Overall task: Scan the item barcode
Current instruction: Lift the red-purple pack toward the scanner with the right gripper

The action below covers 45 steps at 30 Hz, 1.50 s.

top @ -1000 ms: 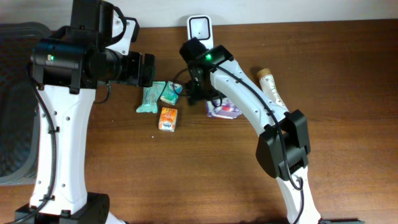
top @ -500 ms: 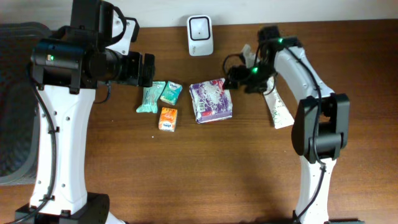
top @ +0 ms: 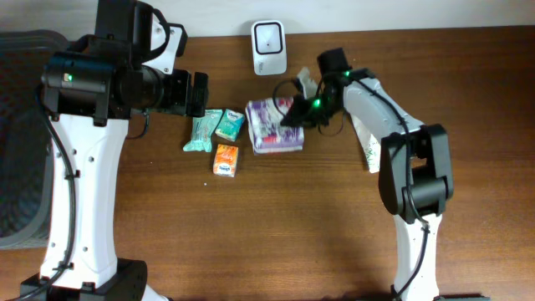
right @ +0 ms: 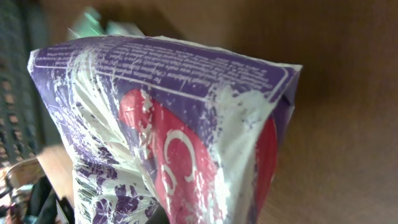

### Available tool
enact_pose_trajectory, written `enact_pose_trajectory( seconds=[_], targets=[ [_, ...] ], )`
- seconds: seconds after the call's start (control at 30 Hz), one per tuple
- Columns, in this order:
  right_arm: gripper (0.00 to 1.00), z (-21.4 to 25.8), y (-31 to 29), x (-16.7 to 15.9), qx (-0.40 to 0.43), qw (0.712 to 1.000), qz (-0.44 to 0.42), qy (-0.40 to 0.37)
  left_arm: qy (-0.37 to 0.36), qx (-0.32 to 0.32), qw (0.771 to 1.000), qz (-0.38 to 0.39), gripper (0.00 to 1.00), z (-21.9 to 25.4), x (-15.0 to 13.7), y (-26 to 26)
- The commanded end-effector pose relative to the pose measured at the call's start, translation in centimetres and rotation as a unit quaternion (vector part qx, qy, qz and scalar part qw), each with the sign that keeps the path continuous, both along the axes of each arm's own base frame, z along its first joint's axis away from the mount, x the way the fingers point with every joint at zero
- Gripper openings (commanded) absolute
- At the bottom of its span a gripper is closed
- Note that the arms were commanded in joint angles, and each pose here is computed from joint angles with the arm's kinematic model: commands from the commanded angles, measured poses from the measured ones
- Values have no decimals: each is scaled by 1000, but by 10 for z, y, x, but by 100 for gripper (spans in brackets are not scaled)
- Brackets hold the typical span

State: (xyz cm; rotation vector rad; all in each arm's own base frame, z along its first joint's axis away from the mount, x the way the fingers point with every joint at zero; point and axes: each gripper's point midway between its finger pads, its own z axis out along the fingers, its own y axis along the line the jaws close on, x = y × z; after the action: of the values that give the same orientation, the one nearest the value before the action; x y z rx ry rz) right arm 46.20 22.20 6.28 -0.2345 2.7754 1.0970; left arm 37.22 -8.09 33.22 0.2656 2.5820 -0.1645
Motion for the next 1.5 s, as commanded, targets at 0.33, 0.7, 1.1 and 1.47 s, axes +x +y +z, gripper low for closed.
enact_pose_trajectory(
  seconds=[0.33,0.7,1.1,1.47],
  targets=[
    [4,217,-34,42,-44,960,-68,-268,-10,-1,1000,-8,99,6,-2,-3],
    [4,198,-25,18,-56,974,-51,-211,-10,-1,1000,-8,99,6,-2,-3],
    [4,140,-91,2,-269,940,-183,-104,-10,-1,1000,-8,99,6,-2,-3],
    [30,0,-100,-54,-511,855,-68,54,-10,-1,1000,-8,99,6,-2,-3]
  ],
)
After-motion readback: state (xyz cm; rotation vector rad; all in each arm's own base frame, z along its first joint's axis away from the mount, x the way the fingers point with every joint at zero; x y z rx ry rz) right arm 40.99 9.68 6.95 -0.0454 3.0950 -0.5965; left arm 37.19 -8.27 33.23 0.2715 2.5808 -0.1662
